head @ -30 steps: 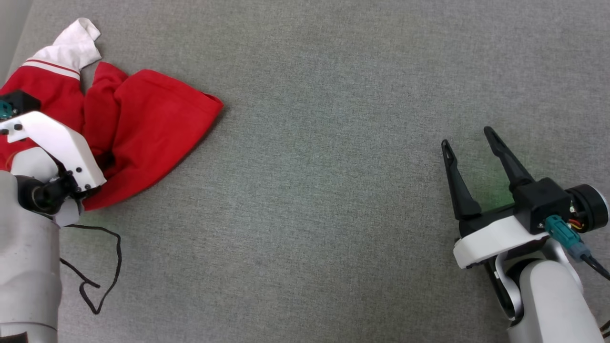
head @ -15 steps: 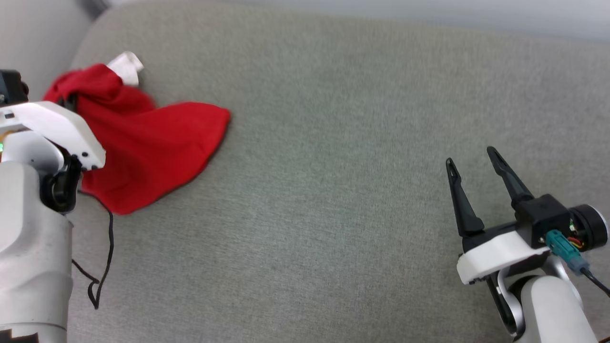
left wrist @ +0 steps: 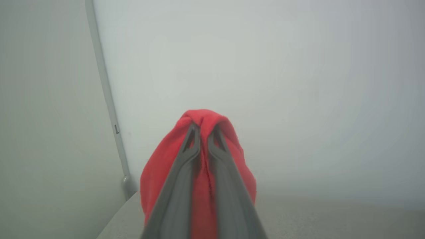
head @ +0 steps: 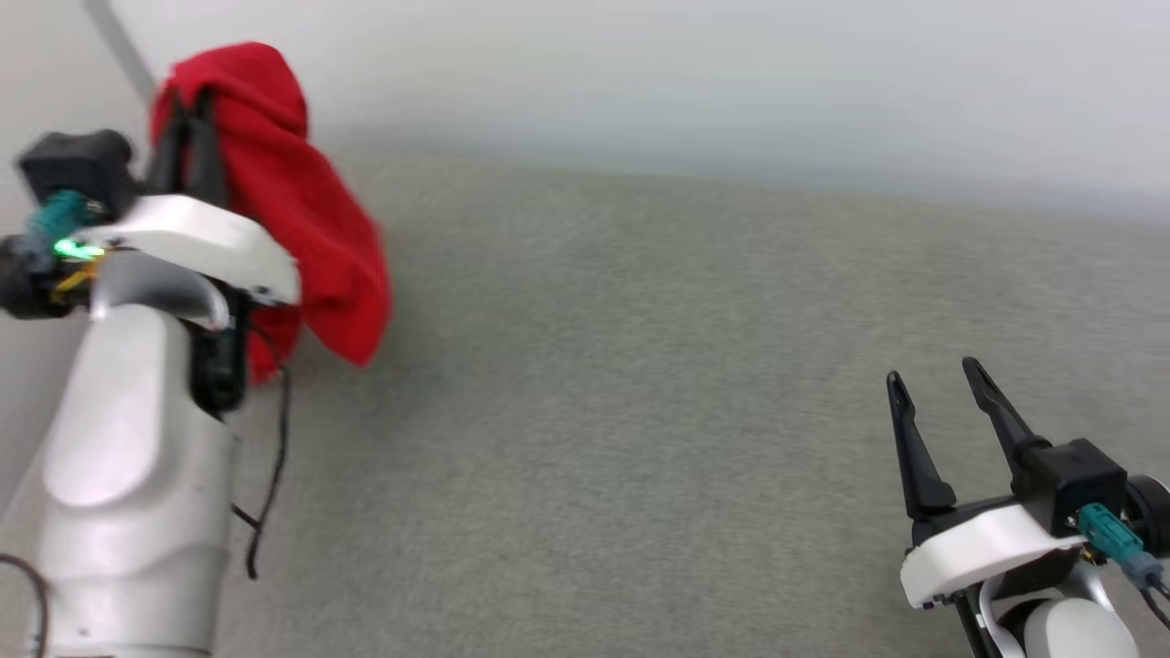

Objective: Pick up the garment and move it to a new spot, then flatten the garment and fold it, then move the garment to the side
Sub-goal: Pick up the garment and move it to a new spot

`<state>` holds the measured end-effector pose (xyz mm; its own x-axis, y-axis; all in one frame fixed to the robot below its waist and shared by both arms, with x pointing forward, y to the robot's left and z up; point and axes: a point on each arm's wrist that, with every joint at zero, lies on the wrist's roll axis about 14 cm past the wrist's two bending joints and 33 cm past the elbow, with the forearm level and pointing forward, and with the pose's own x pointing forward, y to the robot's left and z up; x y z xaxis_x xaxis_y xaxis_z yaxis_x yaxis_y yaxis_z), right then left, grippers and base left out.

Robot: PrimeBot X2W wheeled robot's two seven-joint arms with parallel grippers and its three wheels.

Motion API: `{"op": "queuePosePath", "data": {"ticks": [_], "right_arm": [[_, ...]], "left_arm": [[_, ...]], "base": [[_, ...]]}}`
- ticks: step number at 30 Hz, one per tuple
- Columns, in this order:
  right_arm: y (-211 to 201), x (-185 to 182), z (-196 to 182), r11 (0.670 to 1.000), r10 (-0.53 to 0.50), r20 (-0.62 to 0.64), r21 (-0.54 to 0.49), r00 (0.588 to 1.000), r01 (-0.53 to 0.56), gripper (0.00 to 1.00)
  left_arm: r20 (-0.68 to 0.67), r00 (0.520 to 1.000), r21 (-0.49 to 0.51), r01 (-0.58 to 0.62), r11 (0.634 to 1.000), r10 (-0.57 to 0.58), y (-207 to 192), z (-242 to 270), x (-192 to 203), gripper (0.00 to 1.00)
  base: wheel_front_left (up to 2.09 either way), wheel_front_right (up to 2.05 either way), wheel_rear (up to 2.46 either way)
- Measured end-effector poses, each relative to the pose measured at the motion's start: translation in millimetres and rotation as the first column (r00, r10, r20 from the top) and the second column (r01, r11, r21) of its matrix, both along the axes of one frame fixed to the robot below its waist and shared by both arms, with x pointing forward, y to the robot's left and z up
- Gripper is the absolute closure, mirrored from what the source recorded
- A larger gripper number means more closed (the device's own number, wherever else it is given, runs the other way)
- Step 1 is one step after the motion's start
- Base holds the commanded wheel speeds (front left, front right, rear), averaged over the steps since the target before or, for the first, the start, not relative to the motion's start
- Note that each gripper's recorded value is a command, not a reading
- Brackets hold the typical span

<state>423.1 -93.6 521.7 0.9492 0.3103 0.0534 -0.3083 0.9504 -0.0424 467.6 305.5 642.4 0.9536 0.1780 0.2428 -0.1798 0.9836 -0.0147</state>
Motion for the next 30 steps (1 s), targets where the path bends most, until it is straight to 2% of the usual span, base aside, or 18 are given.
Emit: {"op": "queuePosePath", "data": {"ticks": [5,9,13,19,22,25,28,29,30], "right_arm": [[-31.5,-16.9,9.2,0.996,-0.085,0.01,-0.001,0.996,0.085,0.0],[-60.5,-31.2,12.0,0.986,-0.166,0.008,-0.003,0.986,0.166,0.0],[-88.6,-45.4,12.5,0.969,-0.247,0.003,-0.008,0.969,0.247,0.0],[-117.0,-57.7,7.7,0.944,-0.33,-0.016,-0.013,0.944,0.329,0.0],[-124.5,-59.0,0.7,0.936,-0.352,-0.034,-0.019,0.936,0.351,0.0],[-129.7,-59.1,-5.6,0.93,-0.366,-0.051,-0.019,0.929,0.366,0.0],[-128.7,-57.8,-8.8,0.932,-0.363,-0.059,-0.017,0.93,0.363,0.0],[-127.8,-56.6,-8.8,0.933,-0.36,-0.059,-0.016,0.931,0.36,0.0],[-126.3,-55.4,-9.0,0.934,-0.356,-0.06,-0.014,0.933,0.356,0.0]], "left_arm": [[0.029,0.979,-0.017,0.204,0.979,-0.203,-85.0,-1.0,12.1,1.0],[0.041,0.916,-0.044,0.402,0.915,-0.4,-169.7,-5.2,13.9,1.0],[0.034,0.804,-0.075,0.594,0.801,-0.594,-254.3,-13.7,2.9,1.0],[-0.08,0.618,-0.163,0.766,0.622,-0.782,-341.4,-67.2,-28.4,1.0],[-0.182,0.537,-0.244,0.787,0.566,-0.824,-362.7,-116.1,-51.8,1.0],[-0.294,0.46,-0.307,0.784,0.539,-0.838,-374.1,-163.9,-79.0,1.0],[-0.355,0.418,-0.339,0.777,0.531,-0.836,-375.4,-190.0,-99.2,0.3],[-0.365,0.408,-0.339,0.779,0.527,-0.837,-376.0,-194.1,-104.6,0.0],[-0.364,0.408,-0.33,0.784,0.526,-0.837,-375.8,-194.4,-107.2,0.0]], "base": [[0.0,0.0,0.0],[0.0,0.0,0.0],[0.0,0.0,0.0],[0.0,0.0,0.0],[0.0,0.0,0.0],[0.0,0.0,0.0],[0.0,0.0,0.0],[0.0,0.0,0.0],[0.0,0.0,0.0]]}}
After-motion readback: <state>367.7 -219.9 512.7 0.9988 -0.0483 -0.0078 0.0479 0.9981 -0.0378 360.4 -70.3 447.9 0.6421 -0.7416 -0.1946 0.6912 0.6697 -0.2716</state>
